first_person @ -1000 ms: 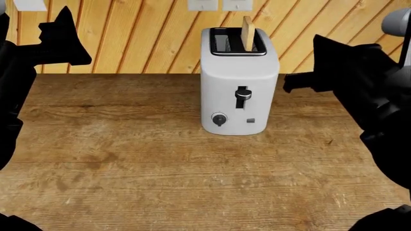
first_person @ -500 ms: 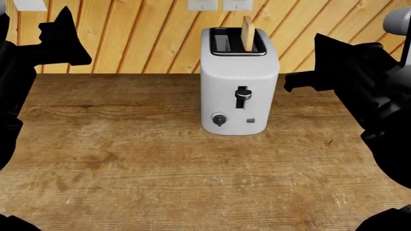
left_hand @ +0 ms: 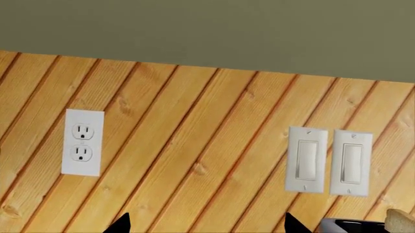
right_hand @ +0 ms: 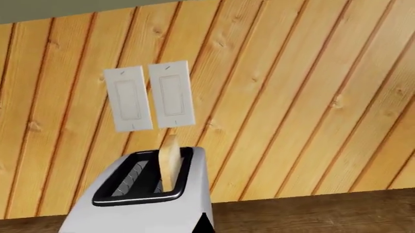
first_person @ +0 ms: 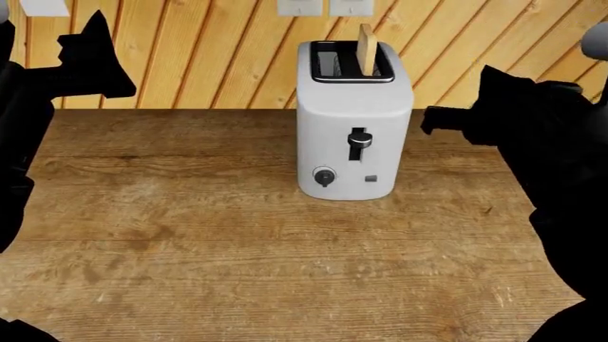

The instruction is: Push down the lever of the toaster to turn it on.

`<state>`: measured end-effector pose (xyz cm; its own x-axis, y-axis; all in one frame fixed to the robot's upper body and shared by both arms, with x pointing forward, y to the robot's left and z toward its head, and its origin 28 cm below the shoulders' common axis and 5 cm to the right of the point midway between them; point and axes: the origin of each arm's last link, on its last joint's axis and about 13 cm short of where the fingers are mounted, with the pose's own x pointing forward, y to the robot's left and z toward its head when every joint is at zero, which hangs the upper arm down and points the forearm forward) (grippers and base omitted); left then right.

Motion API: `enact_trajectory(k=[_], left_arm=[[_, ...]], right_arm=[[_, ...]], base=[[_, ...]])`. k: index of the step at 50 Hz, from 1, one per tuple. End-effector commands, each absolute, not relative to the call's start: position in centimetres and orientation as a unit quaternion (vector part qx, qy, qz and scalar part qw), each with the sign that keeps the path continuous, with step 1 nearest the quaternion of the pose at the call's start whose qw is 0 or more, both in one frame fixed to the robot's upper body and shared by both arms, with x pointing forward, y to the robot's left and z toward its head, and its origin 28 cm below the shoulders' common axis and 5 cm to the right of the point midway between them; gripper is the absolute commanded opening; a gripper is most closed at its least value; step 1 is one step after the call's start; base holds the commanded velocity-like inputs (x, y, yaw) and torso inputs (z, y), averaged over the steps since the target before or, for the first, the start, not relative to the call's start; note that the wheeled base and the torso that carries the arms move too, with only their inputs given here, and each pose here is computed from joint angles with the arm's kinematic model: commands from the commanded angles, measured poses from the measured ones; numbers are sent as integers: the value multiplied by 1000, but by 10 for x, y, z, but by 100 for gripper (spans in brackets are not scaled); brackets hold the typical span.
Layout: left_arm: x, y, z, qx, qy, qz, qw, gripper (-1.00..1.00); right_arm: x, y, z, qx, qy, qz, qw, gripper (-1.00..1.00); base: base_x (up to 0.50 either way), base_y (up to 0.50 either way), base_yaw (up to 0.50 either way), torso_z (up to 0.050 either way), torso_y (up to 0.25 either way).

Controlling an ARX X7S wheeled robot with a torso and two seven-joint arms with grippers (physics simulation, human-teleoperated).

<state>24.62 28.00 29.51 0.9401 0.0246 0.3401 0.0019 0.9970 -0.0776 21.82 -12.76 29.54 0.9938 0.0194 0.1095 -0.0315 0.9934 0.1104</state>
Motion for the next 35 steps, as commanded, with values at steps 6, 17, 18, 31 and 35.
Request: enact_trajectory(k=[6,17,18,31,35], left_arm=[[246,279,295,-39,-172,5,984,100],[247,279,295,-40,-171,6,984,100],[247,280,295,-40,-171,6,984,100],[246,280,295,-41,-170,6,985,100],[246,280,294,-41,-169,6,985,100]], right_arm=[[195,-117,292,61,-27,59,996,-100],[191,-111,284,58,0,102,993,-100],[192,-111,283,59,1,103,993,-100],[189,-108,279,56,4,114,992,-100],[189,-108,279,56,0,116,992,-100]], base=[[0,0,0,0,0],[0,0,0,0,0],[0,0,0,0,0],[0,0,0,0,0],[0,0,0,0,0]])
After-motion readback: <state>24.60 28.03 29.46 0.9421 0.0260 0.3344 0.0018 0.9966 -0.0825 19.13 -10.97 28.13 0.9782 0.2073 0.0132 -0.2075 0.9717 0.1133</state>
